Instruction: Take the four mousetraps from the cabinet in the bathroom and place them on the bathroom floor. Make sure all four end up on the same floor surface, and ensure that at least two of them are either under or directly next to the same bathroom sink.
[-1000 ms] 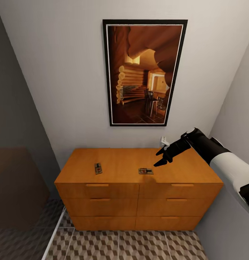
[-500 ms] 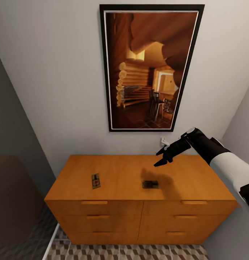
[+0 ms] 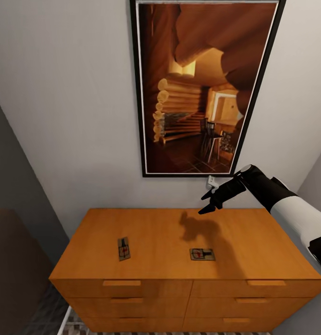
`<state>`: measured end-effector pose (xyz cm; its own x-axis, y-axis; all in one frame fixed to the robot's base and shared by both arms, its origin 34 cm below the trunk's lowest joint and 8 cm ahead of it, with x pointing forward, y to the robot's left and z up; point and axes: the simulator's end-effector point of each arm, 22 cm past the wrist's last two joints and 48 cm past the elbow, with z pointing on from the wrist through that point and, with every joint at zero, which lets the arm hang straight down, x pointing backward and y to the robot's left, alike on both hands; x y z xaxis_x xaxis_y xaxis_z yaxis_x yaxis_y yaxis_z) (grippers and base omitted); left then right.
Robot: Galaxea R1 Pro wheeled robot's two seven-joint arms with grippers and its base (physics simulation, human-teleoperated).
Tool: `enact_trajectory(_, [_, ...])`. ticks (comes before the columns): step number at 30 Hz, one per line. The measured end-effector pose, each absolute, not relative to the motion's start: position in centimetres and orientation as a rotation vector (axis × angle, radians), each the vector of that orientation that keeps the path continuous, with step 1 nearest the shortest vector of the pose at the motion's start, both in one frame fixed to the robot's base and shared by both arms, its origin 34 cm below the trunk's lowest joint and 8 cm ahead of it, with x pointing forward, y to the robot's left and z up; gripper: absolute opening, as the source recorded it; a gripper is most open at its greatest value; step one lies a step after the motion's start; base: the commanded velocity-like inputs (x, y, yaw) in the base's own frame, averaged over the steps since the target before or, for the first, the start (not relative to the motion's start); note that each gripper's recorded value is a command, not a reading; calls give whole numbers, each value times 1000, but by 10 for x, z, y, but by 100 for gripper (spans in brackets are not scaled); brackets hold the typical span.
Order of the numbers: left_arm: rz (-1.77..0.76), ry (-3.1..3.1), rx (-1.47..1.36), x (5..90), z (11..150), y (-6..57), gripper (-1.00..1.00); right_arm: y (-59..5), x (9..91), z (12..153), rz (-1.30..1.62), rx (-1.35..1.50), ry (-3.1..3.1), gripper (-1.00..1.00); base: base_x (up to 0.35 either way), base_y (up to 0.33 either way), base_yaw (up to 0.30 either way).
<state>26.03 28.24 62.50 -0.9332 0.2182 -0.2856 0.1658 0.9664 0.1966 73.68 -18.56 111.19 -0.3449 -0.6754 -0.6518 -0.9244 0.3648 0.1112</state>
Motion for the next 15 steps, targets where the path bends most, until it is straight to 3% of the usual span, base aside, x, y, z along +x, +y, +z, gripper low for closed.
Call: enact_trajectory(15, [242, 2817, 283, 256, 624, 282, 100, -185, 737, 1106, 666, -1380, 2134, 100, 9, 2, 0])
